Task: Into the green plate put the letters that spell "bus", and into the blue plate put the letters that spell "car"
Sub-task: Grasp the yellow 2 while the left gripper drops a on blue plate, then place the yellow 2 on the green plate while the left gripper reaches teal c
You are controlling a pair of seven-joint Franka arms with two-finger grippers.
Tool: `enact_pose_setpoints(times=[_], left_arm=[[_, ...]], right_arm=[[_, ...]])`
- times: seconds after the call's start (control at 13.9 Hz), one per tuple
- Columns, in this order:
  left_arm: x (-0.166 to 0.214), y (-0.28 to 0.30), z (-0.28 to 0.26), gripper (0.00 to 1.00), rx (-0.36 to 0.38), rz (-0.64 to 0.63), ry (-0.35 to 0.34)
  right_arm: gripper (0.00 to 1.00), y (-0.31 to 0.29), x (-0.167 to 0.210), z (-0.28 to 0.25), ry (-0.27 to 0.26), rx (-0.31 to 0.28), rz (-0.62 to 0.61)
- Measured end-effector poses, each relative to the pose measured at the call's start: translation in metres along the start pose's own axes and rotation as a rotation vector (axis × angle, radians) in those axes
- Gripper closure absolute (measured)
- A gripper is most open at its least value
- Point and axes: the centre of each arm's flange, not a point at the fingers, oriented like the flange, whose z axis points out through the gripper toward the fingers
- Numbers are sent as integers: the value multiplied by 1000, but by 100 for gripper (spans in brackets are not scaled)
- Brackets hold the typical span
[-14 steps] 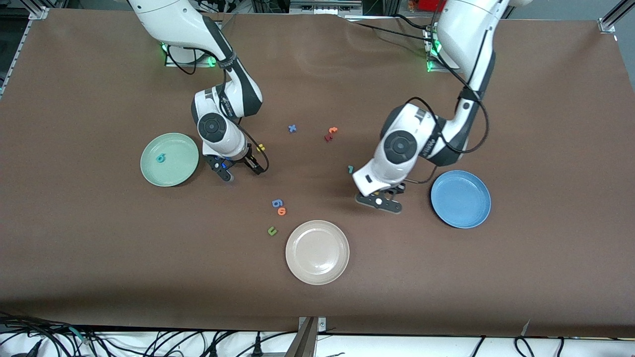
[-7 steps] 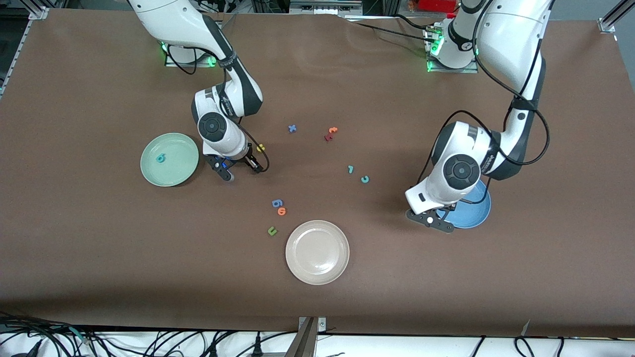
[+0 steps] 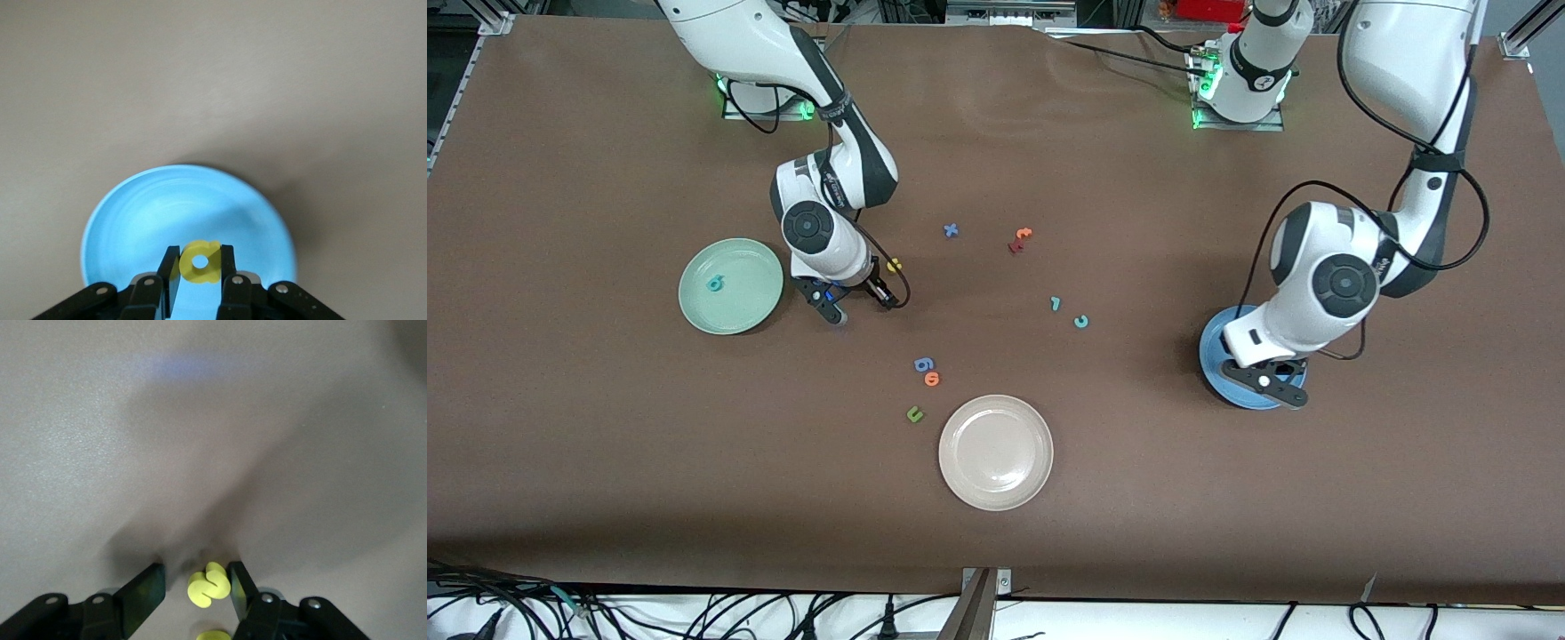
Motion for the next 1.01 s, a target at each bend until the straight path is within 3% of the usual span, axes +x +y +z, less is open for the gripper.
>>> enact_pose_setpoints(times=[0.22,0.29,0.65,0.79,1.01], left_arm=[[-24,-11,30,71,5,-18,41],[-29,-10,37,67,2,-29,40],[-28,5,29,17,-74,-118,34],[-17,42,13,0,-111,-183,43],[-1,140,-2,0,-173,-280,26]], right_arm=[[54,-1,-2,-2,0,4,-3],[54,-1,-2,-4,-1,6,-3],[54,-1,-6,-7,-7,1,-8],[54,0,-6,-6,-9,-3,-8],[57,0,-6,-6,-9,-3,-10]])
